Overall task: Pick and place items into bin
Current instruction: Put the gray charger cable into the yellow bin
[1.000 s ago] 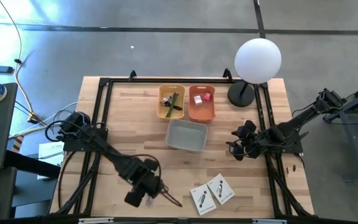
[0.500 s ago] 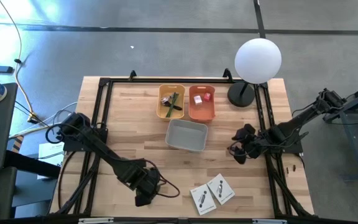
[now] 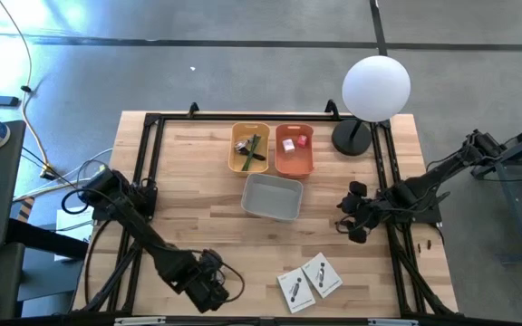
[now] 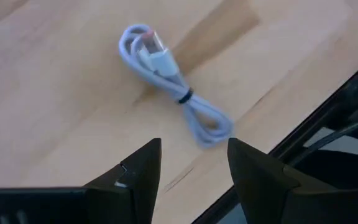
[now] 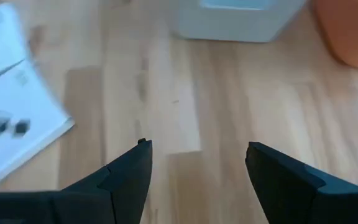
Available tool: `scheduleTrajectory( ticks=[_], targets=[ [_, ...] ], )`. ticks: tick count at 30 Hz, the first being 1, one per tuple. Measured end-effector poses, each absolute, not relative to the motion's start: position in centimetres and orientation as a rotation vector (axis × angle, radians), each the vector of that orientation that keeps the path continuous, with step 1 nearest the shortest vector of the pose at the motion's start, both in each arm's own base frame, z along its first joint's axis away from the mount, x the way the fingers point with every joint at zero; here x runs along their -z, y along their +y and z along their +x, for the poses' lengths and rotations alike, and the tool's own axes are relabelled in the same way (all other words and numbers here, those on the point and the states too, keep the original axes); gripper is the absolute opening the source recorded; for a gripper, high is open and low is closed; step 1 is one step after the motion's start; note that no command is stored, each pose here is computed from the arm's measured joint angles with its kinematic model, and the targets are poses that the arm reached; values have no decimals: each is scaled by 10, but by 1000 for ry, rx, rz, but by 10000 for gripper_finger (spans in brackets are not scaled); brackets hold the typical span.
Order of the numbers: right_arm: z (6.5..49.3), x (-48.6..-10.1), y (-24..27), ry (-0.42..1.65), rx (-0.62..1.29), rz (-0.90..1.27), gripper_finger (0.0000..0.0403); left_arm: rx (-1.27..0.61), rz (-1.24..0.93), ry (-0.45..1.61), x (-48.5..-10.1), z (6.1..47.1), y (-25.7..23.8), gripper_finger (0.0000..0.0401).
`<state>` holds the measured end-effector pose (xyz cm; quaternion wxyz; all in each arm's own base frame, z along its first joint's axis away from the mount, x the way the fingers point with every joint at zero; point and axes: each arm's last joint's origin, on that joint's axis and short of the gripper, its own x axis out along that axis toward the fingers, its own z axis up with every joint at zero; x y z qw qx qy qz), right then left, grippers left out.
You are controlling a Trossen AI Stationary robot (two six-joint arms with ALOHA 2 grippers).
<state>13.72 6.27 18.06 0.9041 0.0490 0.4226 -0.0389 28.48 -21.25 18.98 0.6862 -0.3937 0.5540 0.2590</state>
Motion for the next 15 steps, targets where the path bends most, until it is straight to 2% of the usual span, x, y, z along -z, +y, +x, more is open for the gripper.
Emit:
scheduleTrajectory(
  ticks=[6, 15],
  targets=[
    [135, -184, 61, 861, 18, 22, 247, -584, -946, 1208, -176, 306, -203, 173],
    [131, -187, 61, 858, -5, 37, 247, -628, -924, 1326, -163, 307, -197, 173]
  ],
)
